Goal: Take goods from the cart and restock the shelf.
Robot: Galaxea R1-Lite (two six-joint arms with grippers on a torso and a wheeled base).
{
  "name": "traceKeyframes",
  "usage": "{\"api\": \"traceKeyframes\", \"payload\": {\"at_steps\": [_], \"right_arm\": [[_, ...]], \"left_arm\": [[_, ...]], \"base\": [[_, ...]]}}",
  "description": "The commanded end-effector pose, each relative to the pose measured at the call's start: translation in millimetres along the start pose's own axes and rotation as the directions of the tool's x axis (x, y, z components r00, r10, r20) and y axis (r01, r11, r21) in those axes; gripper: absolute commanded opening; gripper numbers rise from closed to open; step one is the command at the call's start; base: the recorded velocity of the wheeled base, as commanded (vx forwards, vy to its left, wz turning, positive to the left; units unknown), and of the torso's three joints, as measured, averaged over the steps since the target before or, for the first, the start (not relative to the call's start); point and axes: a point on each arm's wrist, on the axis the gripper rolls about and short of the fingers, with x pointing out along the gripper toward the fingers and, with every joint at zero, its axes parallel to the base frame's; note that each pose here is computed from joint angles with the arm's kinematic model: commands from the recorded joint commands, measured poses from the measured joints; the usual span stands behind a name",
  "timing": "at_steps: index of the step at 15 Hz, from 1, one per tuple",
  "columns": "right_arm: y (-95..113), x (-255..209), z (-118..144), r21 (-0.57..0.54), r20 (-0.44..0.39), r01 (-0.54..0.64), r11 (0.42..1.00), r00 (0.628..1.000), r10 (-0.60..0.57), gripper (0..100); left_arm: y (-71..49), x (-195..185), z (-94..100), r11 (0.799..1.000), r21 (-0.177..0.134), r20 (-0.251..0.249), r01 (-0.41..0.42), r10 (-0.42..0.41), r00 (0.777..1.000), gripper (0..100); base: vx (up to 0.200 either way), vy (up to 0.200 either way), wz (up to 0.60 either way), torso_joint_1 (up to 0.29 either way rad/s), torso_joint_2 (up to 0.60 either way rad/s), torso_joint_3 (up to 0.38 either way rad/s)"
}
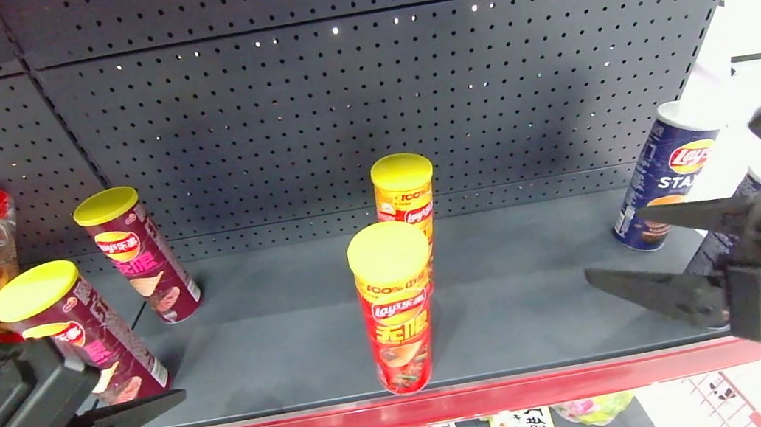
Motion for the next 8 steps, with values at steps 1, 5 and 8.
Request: {"api": "traceKeyframes", "payload": {"at_steps": [1,5,8], "right_arm": [[3.0,-74.2,-54.5,-0.013,0.113,0.044,0.999,0.993,-0.042,100],[0.7,-110.0,-88.7,0.050,0.213,0.246,0.968,0.944,-0.251,100],[-1.2,-118.1,-90.2,0.089,0.242,0.332,0.939,0.907,-0.344,100]], "left_arm": [[5.1,26.5,-2.0,1.000,-0.017,-0.088,0.010,-0.011,0.996,100],[8.2,57.3,2.9,1.000,-0.020,-0.167,0.018,-0.021,0.986,100],[7.9,84.1,12.2,1.000,-0.003,-0.166,0.021,-0.021,0.986,100]], "base": [[0.000,0.000,0.00,0.000,0.00,0.000],[0.000,0.000,0.00,0.000,0.00,0.000],[0.000,0.000,0.00,0.000,0.00,0.000]]}}
